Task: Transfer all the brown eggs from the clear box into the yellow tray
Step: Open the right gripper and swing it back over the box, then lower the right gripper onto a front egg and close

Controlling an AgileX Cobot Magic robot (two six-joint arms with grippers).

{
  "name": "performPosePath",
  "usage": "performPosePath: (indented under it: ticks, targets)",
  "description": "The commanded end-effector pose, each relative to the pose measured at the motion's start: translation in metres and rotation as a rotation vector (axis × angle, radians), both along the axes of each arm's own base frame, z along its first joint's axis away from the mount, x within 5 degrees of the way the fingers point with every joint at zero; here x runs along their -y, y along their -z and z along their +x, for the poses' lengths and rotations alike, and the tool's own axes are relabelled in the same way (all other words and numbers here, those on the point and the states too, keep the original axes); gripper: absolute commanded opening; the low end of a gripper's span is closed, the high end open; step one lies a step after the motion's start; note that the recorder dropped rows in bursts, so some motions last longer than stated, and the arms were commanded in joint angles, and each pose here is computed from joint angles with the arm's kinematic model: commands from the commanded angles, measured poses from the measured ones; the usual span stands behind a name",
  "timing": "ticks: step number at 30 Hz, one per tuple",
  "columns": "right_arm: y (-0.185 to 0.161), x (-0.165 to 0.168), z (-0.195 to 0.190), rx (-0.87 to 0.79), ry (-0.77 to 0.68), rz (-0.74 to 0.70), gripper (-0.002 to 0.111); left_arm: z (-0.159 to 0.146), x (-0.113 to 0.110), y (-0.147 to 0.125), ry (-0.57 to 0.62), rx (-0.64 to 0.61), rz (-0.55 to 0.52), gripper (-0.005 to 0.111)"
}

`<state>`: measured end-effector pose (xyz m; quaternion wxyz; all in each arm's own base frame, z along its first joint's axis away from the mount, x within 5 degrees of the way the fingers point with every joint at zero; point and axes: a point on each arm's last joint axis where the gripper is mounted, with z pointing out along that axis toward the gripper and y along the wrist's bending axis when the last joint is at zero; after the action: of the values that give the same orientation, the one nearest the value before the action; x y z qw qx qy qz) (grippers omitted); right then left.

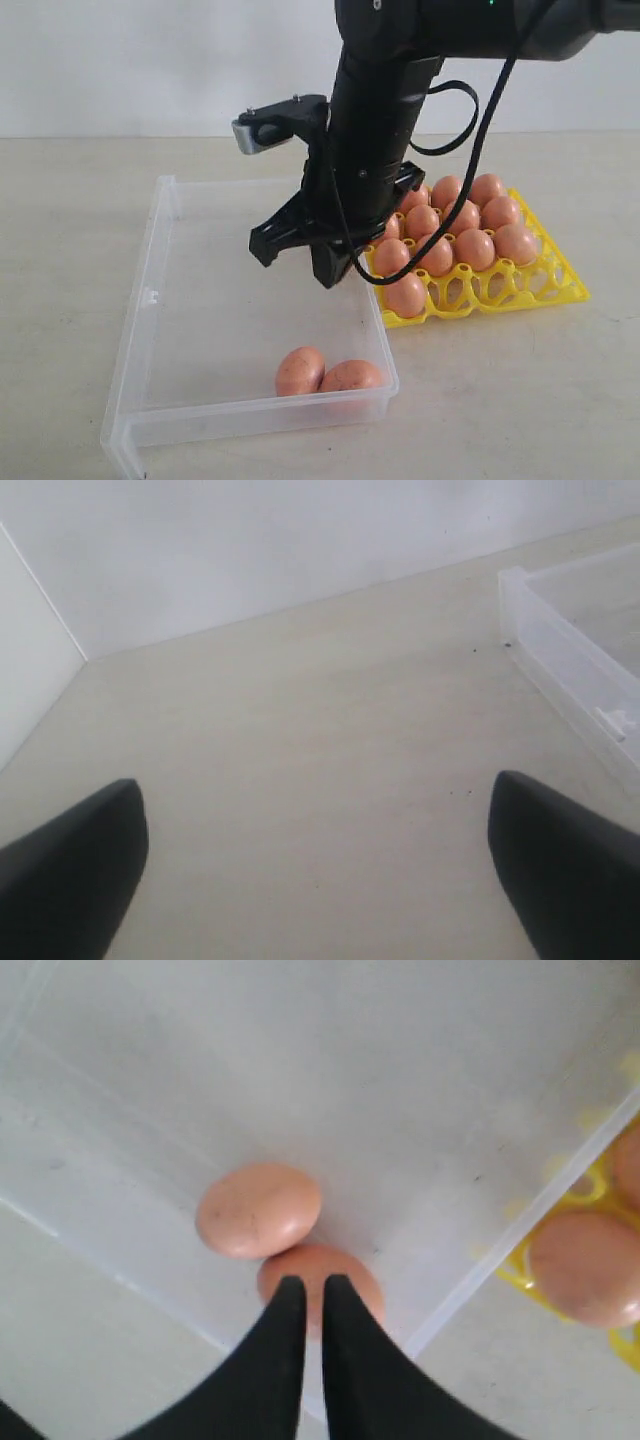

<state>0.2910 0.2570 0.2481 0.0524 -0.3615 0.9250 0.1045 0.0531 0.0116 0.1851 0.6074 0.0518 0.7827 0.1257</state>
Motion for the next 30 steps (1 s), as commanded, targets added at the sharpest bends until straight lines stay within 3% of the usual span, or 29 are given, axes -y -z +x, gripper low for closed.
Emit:
performPosePath:
  ticks: [1,4,7,10,15,17,22,30]
  targets:
    - [0.001,-0.004,-0.003,-0.077,0.006,0.034,0.029,0.001,0.003,-0.001,0.017,0.026,-0.063,0.086]
    - [0.004,-0.009,0.001,-0.057,0.044,0.073,0.051,0.0,0.002,0.001,0.008,0.0,-0.064,0.081]
    - [0.015,-0.013,0.005,-0.086,0.149,0.084,0.062,0.0,0.002,0.002,0.008,-0.002,-0.064,0.067]
    - [0.031,-0.016,0.009,-0.141,0.247,0.054,0.062,0.0,0.002,0.002,0.008,-0.002,-0.062,0.048]
    - [0.063,-0.023,0.012,-0.233,0.287,0.021,0.062,0.0,0.002,0.002,0.008,-0.002,-0.062,0.012]
    - [0.072,-0.025,0.013,-0.251,0.295,0.021,0.062,0.0,0.002,0.002,0.008,-0.002,-0.062,0.005]
    - [0.093,-0.031,0.017,-0.275,0.324,0.034,0.062,0.0,0.002,0.002,0.008,-0.002,-0.062,0.001]
    - [0.099,-0.036,0.02,-0.26,0.308,0.087,0.062,0.0,0.002,0.002,0.007,-0.002,-0.052,0.001]
